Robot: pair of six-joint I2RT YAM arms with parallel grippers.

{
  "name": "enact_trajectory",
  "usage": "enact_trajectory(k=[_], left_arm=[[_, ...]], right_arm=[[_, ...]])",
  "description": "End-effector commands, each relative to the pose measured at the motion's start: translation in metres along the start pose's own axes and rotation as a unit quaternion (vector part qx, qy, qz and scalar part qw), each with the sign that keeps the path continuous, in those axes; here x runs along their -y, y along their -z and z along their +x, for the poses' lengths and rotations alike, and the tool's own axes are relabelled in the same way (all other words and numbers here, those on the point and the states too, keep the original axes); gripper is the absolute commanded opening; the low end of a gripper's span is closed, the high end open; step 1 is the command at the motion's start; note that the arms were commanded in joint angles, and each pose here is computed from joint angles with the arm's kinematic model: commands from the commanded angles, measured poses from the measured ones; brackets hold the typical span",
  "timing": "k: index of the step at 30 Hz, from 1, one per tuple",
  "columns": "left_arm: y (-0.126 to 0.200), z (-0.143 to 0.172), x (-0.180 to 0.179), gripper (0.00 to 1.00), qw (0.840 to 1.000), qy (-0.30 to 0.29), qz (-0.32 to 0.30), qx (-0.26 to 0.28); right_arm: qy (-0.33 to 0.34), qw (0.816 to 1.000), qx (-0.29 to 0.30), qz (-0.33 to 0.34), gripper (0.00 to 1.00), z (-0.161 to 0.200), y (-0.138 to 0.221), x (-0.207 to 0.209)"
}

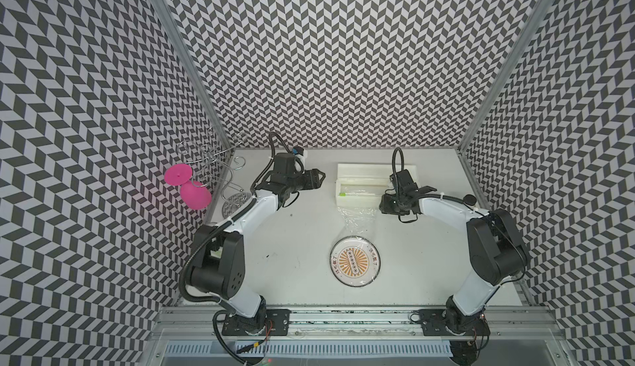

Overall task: Wrap the plate with plastic wrap
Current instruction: Adjust the plastic wrap cutting box at the center of the board, then pick up the plate at the center of the board.

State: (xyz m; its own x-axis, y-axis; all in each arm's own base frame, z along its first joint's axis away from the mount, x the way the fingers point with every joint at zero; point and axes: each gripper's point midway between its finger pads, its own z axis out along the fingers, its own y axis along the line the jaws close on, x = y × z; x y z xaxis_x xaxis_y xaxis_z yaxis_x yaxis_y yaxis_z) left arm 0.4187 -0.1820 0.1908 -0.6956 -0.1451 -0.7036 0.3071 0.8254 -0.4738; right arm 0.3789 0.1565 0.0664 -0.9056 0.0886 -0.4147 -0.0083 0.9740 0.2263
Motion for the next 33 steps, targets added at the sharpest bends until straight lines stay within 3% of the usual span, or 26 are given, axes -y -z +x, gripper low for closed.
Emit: enact_trajectory(k=[1,8,13,18,26,33], left_arm=[[0.015,0.068,-0.011,0.7,0.996,0.038,-0.015,-0.075],[0.061,0.166,0.016,0.68,0.981,0.115,0.039,-0.148],[0.072,0.22,0.055,0.68,0.963,0.155,0.108,-0.192],[0.067,0.25,0.073,0.64,0.95,0.181,0.137,-0.216],[0.057,0.284,0.083,0.56,0.936,0.189,0.15,-0.257],[0.051,0.295,0.078,0.53,0.935,0.188,0.138,-0.267]], right_arm=[[0.005,1.0,0.012,0.026,0.56,0.004,0.027,0.01],[-0.023,0.984,-0.072,-0.163,0.6,0.07,0.044,-0.041],[-0.035,0.977,-0.087,-0.192,0.61,0.084,0.038,-0.048],[-0.032,0.975,-0.097,-0.196,0.62,0.088,0.033,-0.05],[-0.028,0.968,-0.144,-0.205,0.63,0.128,0.033,-0.043],[-0.032,0.955,-0.187,-0.226,0.63,0.17,0.038,-0.045]])
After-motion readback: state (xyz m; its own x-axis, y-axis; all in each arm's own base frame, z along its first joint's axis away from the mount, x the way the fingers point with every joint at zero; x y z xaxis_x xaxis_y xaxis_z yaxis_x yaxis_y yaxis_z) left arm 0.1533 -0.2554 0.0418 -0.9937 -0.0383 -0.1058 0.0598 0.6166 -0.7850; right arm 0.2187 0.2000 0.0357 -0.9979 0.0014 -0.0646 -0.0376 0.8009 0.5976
